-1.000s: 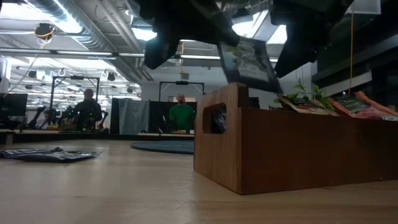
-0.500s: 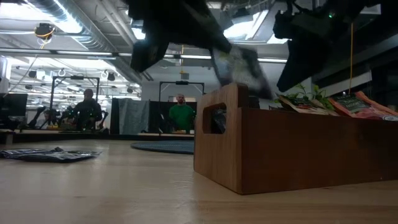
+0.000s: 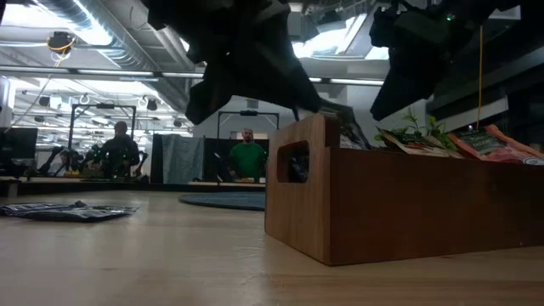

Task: Pick & Place Tea
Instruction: Put the purple tea bag into the left section of the wooden organizer

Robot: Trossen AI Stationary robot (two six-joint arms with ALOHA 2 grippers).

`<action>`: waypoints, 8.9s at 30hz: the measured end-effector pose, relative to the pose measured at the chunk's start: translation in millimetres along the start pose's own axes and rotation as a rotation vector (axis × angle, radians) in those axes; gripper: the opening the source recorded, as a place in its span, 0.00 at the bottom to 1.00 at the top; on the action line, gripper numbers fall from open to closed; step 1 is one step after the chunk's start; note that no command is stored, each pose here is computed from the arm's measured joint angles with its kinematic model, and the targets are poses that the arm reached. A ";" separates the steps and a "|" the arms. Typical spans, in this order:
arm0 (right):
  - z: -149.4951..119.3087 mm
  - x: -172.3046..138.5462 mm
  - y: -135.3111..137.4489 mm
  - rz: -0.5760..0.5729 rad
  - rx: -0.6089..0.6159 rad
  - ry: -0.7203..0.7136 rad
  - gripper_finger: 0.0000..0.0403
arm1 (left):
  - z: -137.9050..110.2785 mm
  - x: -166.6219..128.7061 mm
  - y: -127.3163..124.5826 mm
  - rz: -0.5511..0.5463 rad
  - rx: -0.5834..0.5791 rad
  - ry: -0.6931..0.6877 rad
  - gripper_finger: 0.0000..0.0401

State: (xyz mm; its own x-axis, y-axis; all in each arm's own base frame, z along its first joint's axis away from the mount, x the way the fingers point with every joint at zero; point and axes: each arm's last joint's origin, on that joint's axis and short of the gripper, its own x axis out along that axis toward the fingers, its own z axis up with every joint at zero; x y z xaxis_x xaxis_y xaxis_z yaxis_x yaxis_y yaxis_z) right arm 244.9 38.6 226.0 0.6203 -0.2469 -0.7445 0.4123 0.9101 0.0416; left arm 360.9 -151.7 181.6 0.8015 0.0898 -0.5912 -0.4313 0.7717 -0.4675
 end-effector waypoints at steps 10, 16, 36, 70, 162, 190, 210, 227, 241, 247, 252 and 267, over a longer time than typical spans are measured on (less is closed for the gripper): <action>0.0 0.0 0.0 0.000 -0.026 0.000 0.36 | -2.2 -0.2 -0.9 -0.038 0.013 0.061 0.04; 0.0 0.0 0.0 0.000 -0.026 0.000 0.36 | -2.2 -0.2 -0.9 -0.038 0.052 0.060 0.12; 16.2 -0.5 9.0 0.079 -0.044 -0.159 0.36 | 8.9 -34.0 28.2 0.217 0.170 0.252 0.24; 21.1 73.0 43.0 0.458 -0.210 -0.212 0.36 | -74.5 -59.9 63.0 0.549 0.181 0.650 0.01; 9.8 165.6 -20.3 0.615 0.145 0.046 0.06 | 0.5 32.7 83.2 0.396 0.142 0.005 0.01; 41.0 115.7 -28.0 0.629 -0.008 -0.105 0.01 | 65.9 -64.4 113.2 0.038 0.150 -0.091 0.00; 45.9 112.5 -30.5 0.533 -0.026 -0.172 0.01 | 103.1 -72.4 178.2 -0.195 0.127 -0.029 0.20; 57.7 108.0 -28.2 0.563 -0.032 -0.304 0.01 | 101.1 -72.2 175.7 -0.201 0.258 -0.033 0.35; 61.6 107.0 -28.9 0.528 0.008 -0.345 0.01 | 96.6 -72.1 167.0 -0.220 0.361 -0.044 0.11; 61.6 107.1 -28.8 0.528 0.006 -0.346 0.02 | 97.6 -72.5 163.6 -0.236 0.408 -0.072 0.01; 61.5 107.1 -28.9 0.532 0.031 -0.337 0.09 | 95.5 -72.6 158.5 -0.252 0.411 -0.079 0.01; 59.2 102.0 -22.5 0.811 0.249 -0.152 0.47 | 75.9 -74.3 133.5 -0.243 0.372 -0.070 0.01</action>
State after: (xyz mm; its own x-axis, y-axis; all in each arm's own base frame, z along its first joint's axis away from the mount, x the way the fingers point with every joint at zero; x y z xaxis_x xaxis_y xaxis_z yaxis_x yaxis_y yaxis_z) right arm 338.4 -26.8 188.6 0.8616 0.3900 -0.3249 -0.0739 0.7295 0.6800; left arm 275.3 -7.6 213.1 0.8927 -0.0894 -0.4417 -0.0591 0.9484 -0.3114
